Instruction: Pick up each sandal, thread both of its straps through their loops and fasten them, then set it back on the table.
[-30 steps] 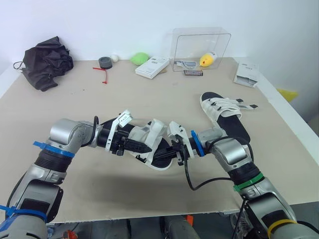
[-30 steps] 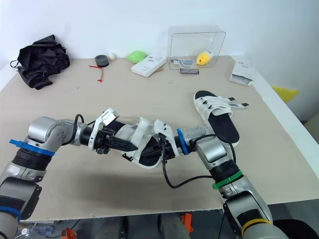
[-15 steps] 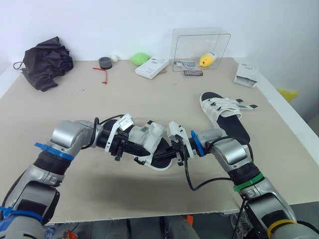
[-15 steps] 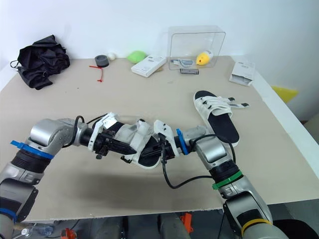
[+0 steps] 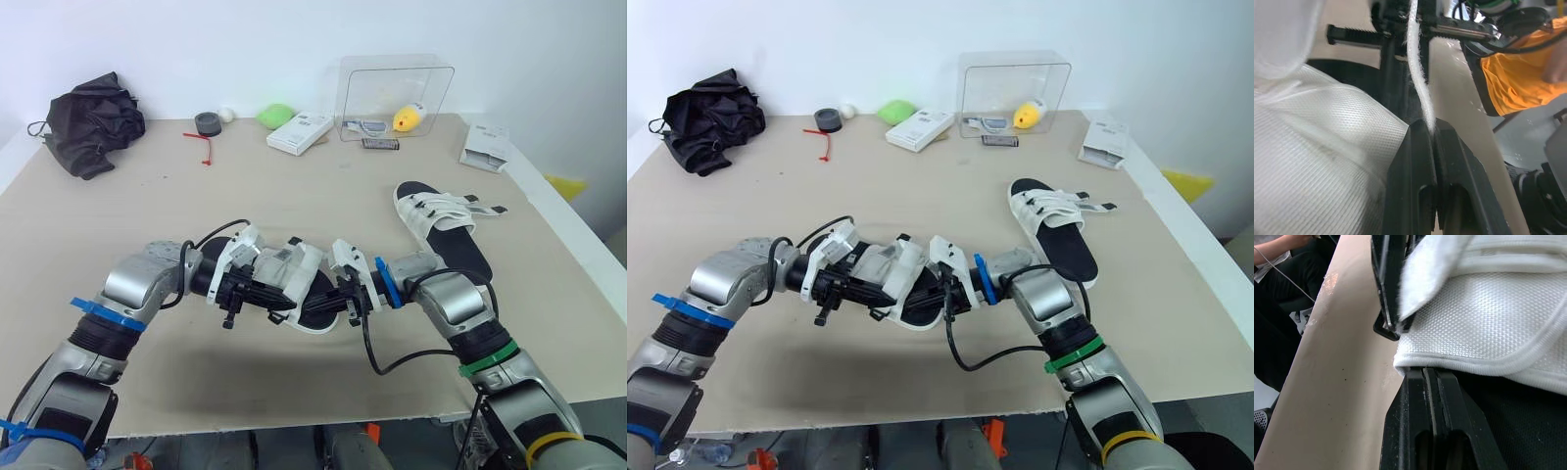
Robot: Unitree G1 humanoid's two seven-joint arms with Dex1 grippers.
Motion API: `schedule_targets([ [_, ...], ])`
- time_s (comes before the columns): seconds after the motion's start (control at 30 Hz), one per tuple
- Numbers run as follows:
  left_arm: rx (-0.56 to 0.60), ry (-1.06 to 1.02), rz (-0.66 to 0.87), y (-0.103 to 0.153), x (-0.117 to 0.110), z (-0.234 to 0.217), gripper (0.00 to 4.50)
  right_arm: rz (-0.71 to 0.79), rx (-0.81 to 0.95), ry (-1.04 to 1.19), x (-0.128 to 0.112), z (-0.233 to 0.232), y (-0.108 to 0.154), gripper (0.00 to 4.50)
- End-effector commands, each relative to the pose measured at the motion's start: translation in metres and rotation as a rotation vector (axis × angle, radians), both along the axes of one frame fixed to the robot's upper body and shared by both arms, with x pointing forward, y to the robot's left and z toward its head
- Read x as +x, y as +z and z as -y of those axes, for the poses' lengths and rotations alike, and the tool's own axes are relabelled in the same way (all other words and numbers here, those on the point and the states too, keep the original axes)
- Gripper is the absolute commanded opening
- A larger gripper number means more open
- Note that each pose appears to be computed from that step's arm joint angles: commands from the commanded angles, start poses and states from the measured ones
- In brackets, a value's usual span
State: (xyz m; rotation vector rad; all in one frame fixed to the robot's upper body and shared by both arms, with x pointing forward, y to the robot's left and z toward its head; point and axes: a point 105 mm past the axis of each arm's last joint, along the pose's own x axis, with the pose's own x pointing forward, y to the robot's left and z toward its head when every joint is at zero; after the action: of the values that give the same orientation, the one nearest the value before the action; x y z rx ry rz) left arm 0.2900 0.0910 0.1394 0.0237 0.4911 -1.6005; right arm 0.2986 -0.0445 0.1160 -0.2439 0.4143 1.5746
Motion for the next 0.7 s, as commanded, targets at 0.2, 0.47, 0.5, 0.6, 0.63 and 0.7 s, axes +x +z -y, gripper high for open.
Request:
schedule_targets([
  [0.2, 0.117, -0.099, 0.026, -0.019, -0.025, -0.017, 1.69, 0.015, 0.006, 0.017, -0.002, -0.003, 0.004, 0.0],
  [0.47, 0.05, -0.024, 0.094, -0.007, -0.015, -0.009, 2.37, 0.013, 0.009, 0.021, -0.002, -0.004, 0.004, 0.0],
  [0.5, 0.026, -0.006, 0.099, -0.002, -0.012, -0.007, 2.76, 0.013, 0.009, 0.021, -0.002, -0.004, 0.004, 0.0],
  [0.6, -0.017, 0.011, 0.141, 0.014, -0.011, -0.006, 3.17, 0.011, 0.011, 0.021, -0.003, -0.004, 0.004, 0.0],
  [0.63, -0.026, 0.017, 0.158, 0.018, -0.01, -0.007, 3.17, 0.011, 0.011, 0.021, -0.003, -0.003, 0.004, 0.0],
  [0.7, -0.04, 0.037, 0.19, 0.029, -0.009, -0.01, 3.17, 0.01, 0.011, 0.021, -0.003, -0.003, 0.004, 0.0],
])
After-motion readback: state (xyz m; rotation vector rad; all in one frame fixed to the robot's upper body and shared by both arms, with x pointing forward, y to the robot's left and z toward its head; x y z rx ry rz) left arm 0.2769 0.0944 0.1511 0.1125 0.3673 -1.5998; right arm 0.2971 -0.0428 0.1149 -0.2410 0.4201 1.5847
